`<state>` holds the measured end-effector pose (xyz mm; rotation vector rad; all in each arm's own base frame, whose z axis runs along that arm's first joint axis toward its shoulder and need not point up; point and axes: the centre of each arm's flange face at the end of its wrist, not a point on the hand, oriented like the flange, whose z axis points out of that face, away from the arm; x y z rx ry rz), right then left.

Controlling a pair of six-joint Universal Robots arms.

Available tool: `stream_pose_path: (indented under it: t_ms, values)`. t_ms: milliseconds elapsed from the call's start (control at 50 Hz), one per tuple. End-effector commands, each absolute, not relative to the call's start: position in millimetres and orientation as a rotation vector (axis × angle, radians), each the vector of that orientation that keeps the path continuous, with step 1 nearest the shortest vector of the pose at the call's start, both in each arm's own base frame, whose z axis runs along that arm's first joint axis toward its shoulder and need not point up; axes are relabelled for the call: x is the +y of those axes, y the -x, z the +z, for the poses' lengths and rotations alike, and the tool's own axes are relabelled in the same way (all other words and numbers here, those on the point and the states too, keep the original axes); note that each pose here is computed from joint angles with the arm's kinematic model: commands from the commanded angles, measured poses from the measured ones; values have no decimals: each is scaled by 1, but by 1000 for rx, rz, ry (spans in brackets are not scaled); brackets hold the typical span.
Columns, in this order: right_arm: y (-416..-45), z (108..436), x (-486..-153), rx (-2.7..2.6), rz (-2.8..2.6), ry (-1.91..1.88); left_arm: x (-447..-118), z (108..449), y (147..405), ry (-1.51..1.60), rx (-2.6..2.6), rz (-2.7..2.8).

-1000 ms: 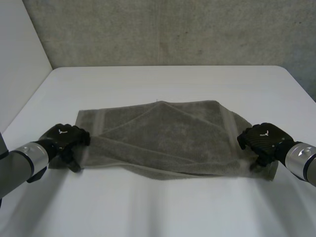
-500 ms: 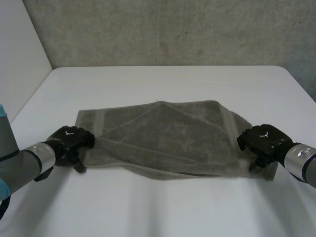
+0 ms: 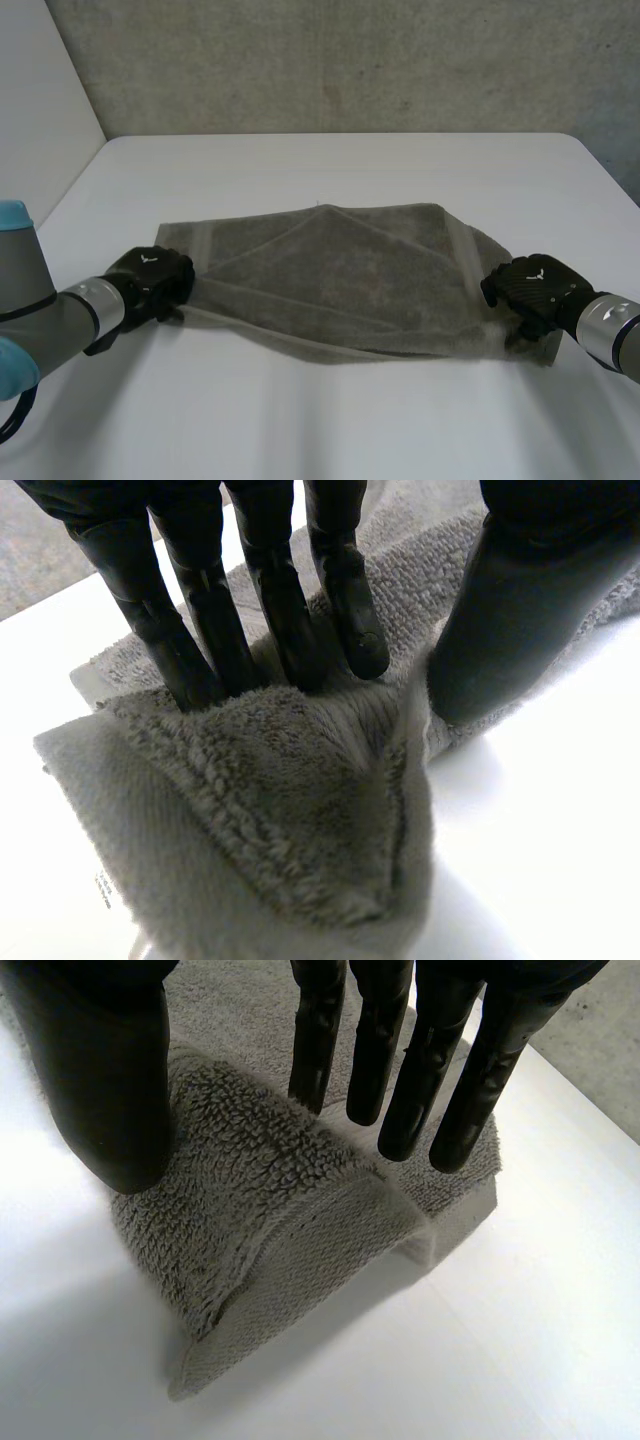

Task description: Fold the towel.

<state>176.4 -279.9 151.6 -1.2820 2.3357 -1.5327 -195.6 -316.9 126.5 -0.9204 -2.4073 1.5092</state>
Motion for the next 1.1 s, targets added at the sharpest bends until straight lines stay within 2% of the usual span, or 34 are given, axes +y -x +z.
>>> stream_pose_path:
  t_ms: [20,120,220,380,480,620,760,840,940,1020,1100]
  values:
    - [-177,150,-277,2340,-1516,1282,-318,130,196,861,-2402,1512]
    - [-177,151,-274,2349,-1510,1270,-318,131,196,831,-2403,1506]
    - [-177,179,-267,2328,-1561,1159,-314,131,196,824,-2406,1491]
    - [-181,192,-251,2292,-1502,1145,-309,132,196,825,-2409,1482]
    - [-183,192,-244,2276,-1451,1183,-308,134,195,813,-2409,1484]
    - [-182,174,-246,2289,-1411,1288,-310,136,193,749,-2411,1474]
    - [-180,149,-274,2281,-1466,1313,-308,139,193,724,-2396,1466]
    - [-182,146,-285,2268,-1501,1316,-305,140,194,731,-2375,1458]
    - [-184,159,-304,2254,-1574,1243,-302,143,197,748,-2331,1444]
    - [-185,183,-330,2227,-1664,1062,-302,146,197,752,-2314,1453]
    - [-195,188,-347,2214,-1629,933,-303,146,196,746,-2314,1462]
